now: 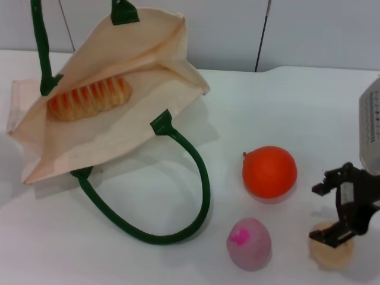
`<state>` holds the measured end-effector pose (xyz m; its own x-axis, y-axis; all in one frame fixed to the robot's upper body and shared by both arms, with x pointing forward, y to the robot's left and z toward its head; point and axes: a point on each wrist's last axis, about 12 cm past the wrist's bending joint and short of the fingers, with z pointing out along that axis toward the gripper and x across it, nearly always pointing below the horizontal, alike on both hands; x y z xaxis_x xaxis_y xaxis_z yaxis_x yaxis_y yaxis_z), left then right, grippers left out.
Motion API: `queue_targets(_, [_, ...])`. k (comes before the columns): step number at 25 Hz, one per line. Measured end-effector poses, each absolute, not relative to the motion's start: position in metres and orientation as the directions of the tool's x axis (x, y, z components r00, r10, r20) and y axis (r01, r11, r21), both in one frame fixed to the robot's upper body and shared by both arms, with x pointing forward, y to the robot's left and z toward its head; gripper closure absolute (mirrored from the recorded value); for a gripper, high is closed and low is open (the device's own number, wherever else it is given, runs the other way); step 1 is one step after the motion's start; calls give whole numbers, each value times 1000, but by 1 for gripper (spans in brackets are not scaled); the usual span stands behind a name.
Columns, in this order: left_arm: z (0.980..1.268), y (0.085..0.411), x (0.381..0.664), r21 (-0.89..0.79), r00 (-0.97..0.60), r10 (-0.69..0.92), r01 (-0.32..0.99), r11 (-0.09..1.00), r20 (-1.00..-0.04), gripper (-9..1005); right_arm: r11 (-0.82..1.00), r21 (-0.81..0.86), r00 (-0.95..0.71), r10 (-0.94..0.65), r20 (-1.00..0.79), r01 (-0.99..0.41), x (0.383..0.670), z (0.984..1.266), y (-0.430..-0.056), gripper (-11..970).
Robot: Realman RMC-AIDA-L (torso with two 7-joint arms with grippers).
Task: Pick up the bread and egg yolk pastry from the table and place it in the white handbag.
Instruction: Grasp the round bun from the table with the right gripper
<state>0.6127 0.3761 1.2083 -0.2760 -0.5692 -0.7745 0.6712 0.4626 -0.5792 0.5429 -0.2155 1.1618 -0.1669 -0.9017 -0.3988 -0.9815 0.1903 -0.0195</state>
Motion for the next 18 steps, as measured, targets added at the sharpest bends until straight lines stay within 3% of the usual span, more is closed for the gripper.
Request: queue_targets(18, [1209, 378, 612, -579, -268, -576, 670, 464, -772, 876, 221, 104, -240, -943, -233, -970, 552, 1123, -213, 55])
